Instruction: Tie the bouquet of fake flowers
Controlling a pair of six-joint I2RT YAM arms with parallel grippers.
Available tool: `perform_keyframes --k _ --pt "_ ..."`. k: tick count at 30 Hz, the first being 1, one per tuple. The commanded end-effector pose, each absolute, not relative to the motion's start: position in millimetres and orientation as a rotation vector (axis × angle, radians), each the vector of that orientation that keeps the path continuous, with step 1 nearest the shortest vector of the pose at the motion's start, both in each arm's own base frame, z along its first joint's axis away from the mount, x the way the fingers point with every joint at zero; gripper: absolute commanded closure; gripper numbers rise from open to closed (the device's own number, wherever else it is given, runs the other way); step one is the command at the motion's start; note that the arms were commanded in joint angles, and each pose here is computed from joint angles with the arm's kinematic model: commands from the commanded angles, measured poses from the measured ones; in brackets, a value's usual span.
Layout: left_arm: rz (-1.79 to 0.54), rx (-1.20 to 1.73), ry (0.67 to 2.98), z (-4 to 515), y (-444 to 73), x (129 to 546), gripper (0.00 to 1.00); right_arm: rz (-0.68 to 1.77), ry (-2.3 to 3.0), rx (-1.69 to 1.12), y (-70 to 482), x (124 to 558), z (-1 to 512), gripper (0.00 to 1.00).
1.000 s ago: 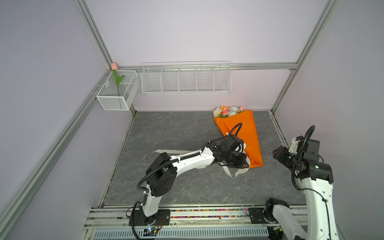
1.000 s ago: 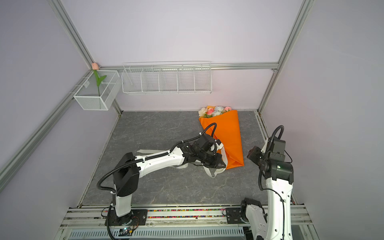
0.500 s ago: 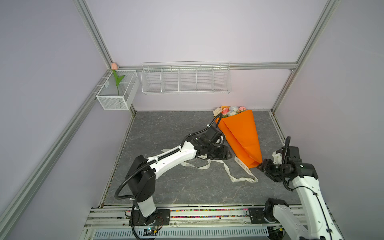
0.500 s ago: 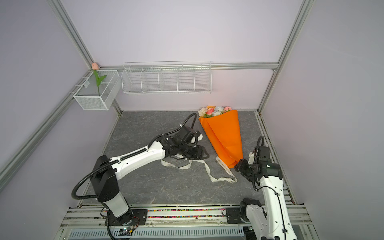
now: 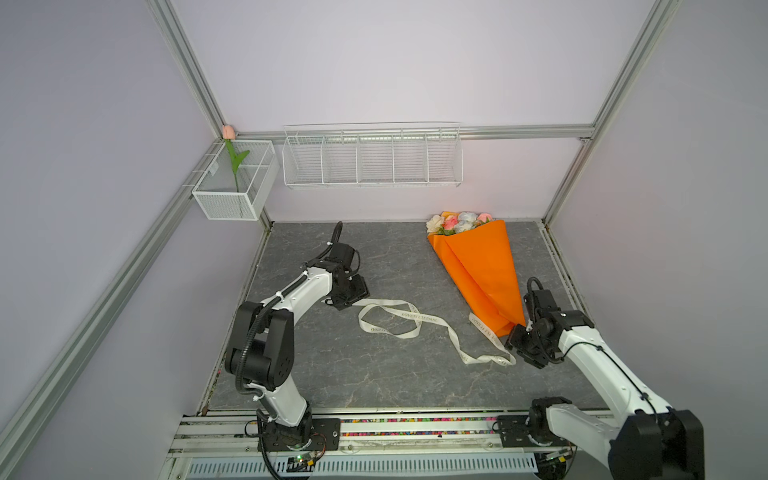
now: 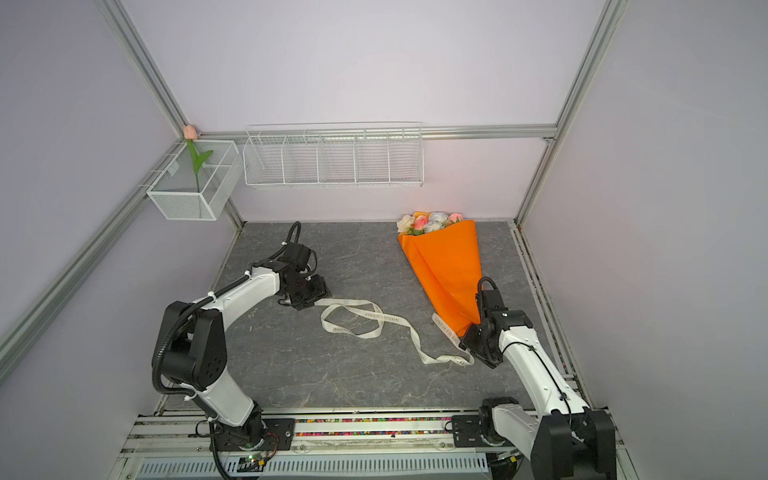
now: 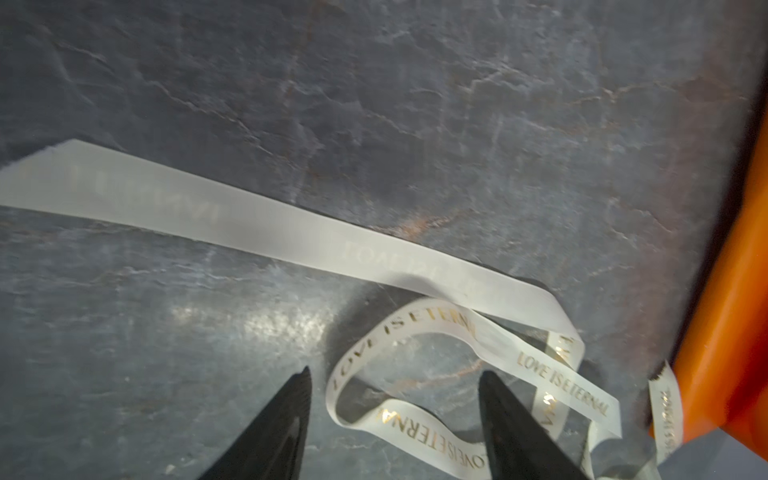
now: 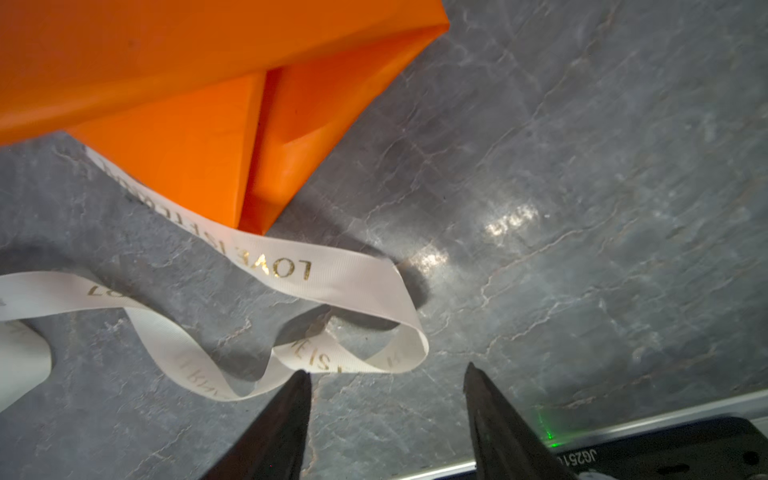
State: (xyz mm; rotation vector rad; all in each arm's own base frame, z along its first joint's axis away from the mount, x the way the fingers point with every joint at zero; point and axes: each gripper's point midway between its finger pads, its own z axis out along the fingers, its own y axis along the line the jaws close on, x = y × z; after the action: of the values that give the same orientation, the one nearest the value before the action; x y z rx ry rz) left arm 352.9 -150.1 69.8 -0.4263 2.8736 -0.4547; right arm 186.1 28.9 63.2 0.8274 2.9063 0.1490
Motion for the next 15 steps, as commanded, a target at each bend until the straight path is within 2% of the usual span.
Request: perform_keyframes --k 1,8,15 --pt "-0.347 -0.494 2.904 53.6 -127.4 355.7 0.35 0.086 2.883 0.781 24.5 199.1 58.7 0.37" --pt "-0.102 -0.52 2.949 38.3 -108.5 375.2 0.35 0.01 2.951 0.683 27.0 208.7 53.8 0.36" --pt "-0.056 -0.533 3.003 20.0 -111.4 384.9 0.35 0.004 2.981 0.646 32.2 212.4 44.5 0.35"
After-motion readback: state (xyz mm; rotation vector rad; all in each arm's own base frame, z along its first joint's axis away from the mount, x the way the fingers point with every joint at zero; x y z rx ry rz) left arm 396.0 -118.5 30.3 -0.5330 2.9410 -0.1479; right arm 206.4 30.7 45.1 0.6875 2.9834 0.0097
